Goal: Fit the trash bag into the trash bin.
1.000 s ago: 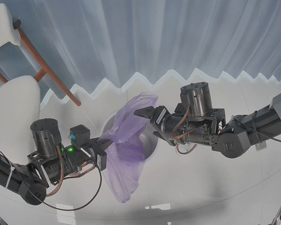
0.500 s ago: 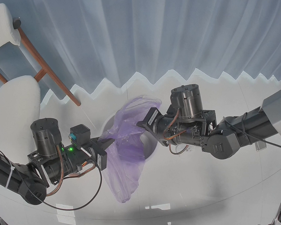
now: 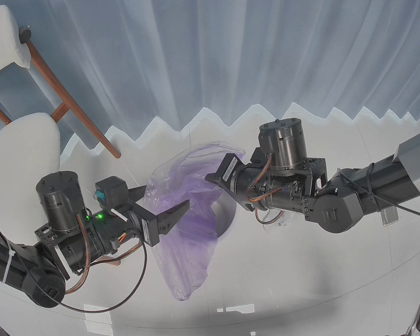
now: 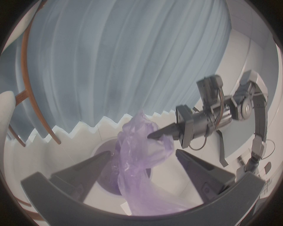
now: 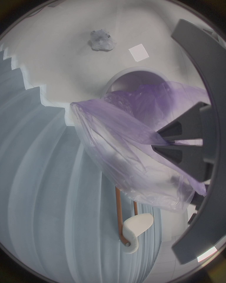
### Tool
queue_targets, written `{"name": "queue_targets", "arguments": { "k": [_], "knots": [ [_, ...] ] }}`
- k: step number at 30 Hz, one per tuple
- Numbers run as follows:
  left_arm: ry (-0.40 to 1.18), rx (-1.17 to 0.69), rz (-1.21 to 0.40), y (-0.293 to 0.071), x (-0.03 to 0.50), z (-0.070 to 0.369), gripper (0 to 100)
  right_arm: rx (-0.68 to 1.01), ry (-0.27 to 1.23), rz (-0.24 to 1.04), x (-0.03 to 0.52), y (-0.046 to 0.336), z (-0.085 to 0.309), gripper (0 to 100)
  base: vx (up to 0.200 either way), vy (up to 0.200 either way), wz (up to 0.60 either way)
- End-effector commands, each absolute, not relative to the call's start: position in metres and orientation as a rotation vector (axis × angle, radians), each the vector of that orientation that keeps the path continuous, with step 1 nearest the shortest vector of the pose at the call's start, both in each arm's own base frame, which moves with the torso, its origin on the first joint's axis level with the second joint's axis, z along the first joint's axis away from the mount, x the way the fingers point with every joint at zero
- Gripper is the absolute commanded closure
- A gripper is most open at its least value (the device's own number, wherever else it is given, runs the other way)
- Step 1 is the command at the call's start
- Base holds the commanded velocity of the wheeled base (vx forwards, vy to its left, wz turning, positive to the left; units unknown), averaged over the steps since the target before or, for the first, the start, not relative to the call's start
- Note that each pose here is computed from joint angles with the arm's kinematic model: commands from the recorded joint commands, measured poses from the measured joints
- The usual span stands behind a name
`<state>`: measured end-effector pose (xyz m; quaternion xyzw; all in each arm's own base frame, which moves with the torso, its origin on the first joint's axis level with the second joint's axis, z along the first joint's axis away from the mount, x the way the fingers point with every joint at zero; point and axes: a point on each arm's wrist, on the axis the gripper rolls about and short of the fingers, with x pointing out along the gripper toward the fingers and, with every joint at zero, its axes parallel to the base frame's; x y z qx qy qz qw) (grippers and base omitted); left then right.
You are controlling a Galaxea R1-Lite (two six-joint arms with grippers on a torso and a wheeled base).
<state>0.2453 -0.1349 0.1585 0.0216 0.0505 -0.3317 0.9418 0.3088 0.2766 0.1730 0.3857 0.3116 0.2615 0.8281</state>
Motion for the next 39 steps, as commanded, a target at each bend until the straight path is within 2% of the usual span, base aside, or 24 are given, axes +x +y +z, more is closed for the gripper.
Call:
{"name": "queue_targets", "arguments": {
  "k": [1,10,16,24,39],
  "knots": [
    [0.072,-0.01,-0.656,-0.125,0.227,0.171,0,0.777,0.666,0.548,0.306,0.271,0.167,100,0.0,0.0,0.0],
    [0.17,-0.079,-0.646,-0.108,0.198,0.156,0,0.762,0.667,0.544,0.306,0.269,0.166,100,0.0,0.0,0.0],
    [0.211,-0.307,-0.553,-0.099,0.203,0.161,0,0.756,0.676,0.541,0.303,0.267,0.163,100,0.0,0.0,0.0],
    [0.264,-0.453,-0.475,-0.089,0.218,0.155,0,0.693,0.681,0.551,0.295,0.262,0.159,100,0.0,0.0,0.0],
    [0.362,-0.449,-0.515,-0.115,0.236,0.132,0,0.686,0.637,0.587,0.289,0.261,0.168,100,0.0,0.0,0.0]
  ]
}}
